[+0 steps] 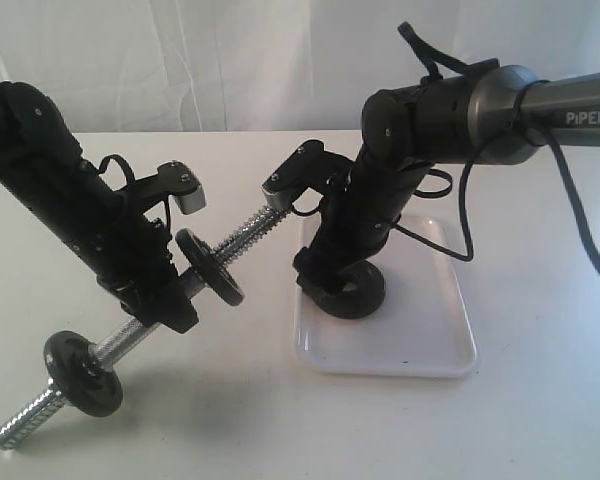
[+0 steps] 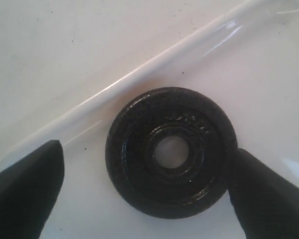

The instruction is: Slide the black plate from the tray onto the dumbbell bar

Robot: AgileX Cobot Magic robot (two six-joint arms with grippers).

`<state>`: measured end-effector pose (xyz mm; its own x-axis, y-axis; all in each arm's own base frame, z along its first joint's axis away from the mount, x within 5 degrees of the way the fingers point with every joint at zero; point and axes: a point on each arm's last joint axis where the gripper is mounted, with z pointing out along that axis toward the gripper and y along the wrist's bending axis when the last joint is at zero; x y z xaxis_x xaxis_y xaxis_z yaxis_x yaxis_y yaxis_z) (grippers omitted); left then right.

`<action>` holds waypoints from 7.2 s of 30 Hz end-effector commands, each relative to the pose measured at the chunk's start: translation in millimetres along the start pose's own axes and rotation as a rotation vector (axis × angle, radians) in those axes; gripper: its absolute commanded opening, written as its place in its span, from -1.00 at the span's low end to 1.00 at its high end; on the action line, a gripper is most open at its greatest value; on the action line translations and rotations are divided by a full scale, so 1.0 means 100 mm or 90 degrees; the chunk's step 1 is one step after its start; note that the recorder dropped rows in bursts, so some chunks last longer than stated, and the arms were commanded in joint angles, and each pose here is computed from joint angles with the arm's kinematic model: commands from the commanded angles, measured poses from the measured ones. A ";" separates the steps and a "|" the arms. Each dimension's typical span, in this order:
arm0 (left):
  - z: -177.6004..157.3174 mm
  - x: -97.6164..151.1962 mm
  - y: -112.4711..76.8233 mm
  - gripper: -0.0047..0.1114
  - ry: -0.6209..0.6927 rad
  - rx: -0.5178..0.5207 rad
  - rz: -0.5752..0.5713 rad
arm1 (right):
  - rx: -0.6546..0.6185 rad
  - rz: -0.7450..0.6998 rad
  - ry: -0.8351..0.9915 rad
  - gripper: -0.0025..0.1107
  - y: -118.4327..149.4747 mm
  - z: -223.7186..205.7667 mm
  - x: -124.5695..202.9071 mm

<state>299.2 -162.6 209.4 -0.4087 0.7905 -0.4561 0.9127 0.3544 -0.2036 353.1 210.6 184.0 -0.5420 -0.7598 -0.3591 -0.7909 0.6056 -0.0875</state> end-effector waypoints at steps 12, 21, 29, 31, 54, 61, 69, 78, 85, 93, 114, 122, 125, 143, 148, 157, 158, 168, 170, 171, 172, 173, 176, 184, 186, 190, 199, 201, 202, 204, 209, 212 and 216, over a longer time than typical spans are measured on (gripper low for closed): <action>-0.26 -0.19 -0.15 -0.92 -0.088 0.025 -0.020 | 0.002 0.041 0.012 0.50 0.01 -0.03 0.01; -0.26 -0.19 -0.15 -0.92 -0.088 0.023 -0.020 | -0.004 0.025 0.058 0.58 0.01 0.15 0.09; -0.26 -0.19 -0.15 -0.92 -0.088 0.023 -0.020 | -0.005 -0.011 0.069 0.58 0.01 0.15 0.10; -0.26 -0.19 -0.15 -0.92 -0.088 0.023 -0.020 | 0.001 -0.022 0.078 0.58 0.00 0.15 0.12; -0.26 -0.19 -0.15 -0.92 -0.088 0.023 -0.022 | -0.010 0.005 0.092 0.58 0.02 0.15 0.13; -0.26 -0.19 -0.15 -0.92 -0.088 0.023 -0.022 | -0.015 0.000 0.101 0.89 0.03 0.14 0.15; -0.26 -0.19 -0.15 -0.92 -0.088 0.023 -0.022 | -0.015 0.000 0.101 0.90 0.03 0.14 0.15; -0.26 -0.19 -0.15 -0.92 -0.088 0.023 -0.022 | -0.016 0.003 0.095 0.90 0.03 0.15 0.14; -0.26 -0.19 -0.15 -0.92 -0.088 0.023 -0.022 | -0.014 0.003 0.092 0.90 0.03 0.16 0.14; -0.26 -0.19 -0.14 -0.92 -0.089 0.022 -0.022 | -0.015 0.003 0.092 0.90 0.03 0.16 0.14; -0.26 -0.20 -0.14 -0.92 -0.092 0.017 -0.030 | -0.013 0.003 0.088 0.90 0.02 0.16 0.13; -0.26 -0.20 -0.14 -0.92 -0.092 0.017 -0.033 | -0.012 0.008 0.088 0.90 0.02 0.16 0.13; -0.26 -0.20 -0.14 -0.92 -0.092 0.017 -0.034 | -0.012 0.008 0.088 0.90 0.02 0.16 0.13; -0.26 -0.19 -0.15 -0.92 -0.087 0.026 -0.034 | -0.011 0.008 0.086 0.90 0.02 0.16 0.13; -0.26 -0.19 -0.15 -0.92 -0.087 0.026 -0.034 | -0.011 0.008 0.086 0.90 0.02 0.16 0.13; -0.26 -0.19 -0.15 -0.92 -0.087 0.026 -0.034 | -0.010 0.008 0.082 0.90 0.02 0.16 0.12; -0.26 -0.19 -0.15 -0.92 -0.087 0.026 -0.034 | -0.008 0.006 0.079 0.90 0.02 0.16 0.12; -0.26 -0.19 -0.15 -0.92 -0.087 0.026 -0.034 | -0.007 -0.047 0.077 0.90 0.01 0.16 0.12; -0.26 -0.19 -0.15 -0.92 -0.087 0.026 -0.034 | -0.007 -0.047 0.077 0.90 0.01 0.16 0.12; -0.26 -0.19 -0.15 -0.92 -0.087 0.026 -0.034 | -0.007 -0.047 0.077 0.90 0.01 0.16 0.12; -0.26 -0.19 -0.15 -0.92 -0.087 0.026 -0.034 | -0.006 -0.048 0.078 0.90 0.01 0.16 0.12; -0.26 -0.19 -0.15 -0.92 -0.087 0.026 -0.034 | -0.005 -0.049 0.077 0.90 0.01 0.16 0.11; -0.26 -0.19 -0.15 -0.92 -0.087 0.026 -0.034 | 0.006 -0.052 0.059 0.90 -0.01 0.17 0.09; -0.26 -0.19 -0.15 -0.92 -0.086 0.028 -0.036 | 0.012 -0.055 0.052 0.90 -0.01 0.17 0.08; -0.26 -0.19 -0.15 -0.92 -0.086 0.028 -0.036 | 0.013 -0.056 0.052 0.90 -0.02 0.17 0.08; -0.26 -0.19 -0.15 -0.92 -0.086 0.028 -0.037 | 0.015 -0.058 0.053 0.90 -0.02 0.17 0.08; -0.26 -0.19 -0.15 -0.92 -0.086 0.028 -0.039 | 0.014 -0.058 0.055 0.90 -0.02 0.17 0.08; -0.26 -0.19 -0.15 -0.92 -0.086 0.028 -0.039 | 0.014 -0.059 0.056 0.90 -0.02 0.17 0.08; -0.26 -0.19 -0.15 -0.92 -0.086 0.028 -0.039 | 0.014 -0.059 0.056 0.90 -0.02 0.17 0.08; -0.26 -0.19 -0.15 -0.92 -0.086 0.028 -0.039 | 0.014 -0.059 0.056 0.90 -0.02 0.17 0.08; -0.26 -0.19 -0.15 -0.92 -0.086 0.028 -0.039 | 0.017 -0.062 0.054 0.90 -0.02 0.17 0.08; -0.26 -0.19 -0.15 -0.92 -0.086 0.028 -0.039 | 0.017 -0.062 0.054 0.90 -0.02 0.17 0.08; -0.26 -0.19 -0.15 -0.92 -0.086 0.028 -0.040 | 0.016 -0.059 0.052 0.90 -0.02 0.17 0.08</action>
<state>299.0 -161.3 207.7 -0.4278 0.7888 -0.4415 0.9039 0.3748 -0.2061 356.2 209.3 171.3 -0.5007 -0.8109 -0.3030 -0.8192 0.5569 -0.1367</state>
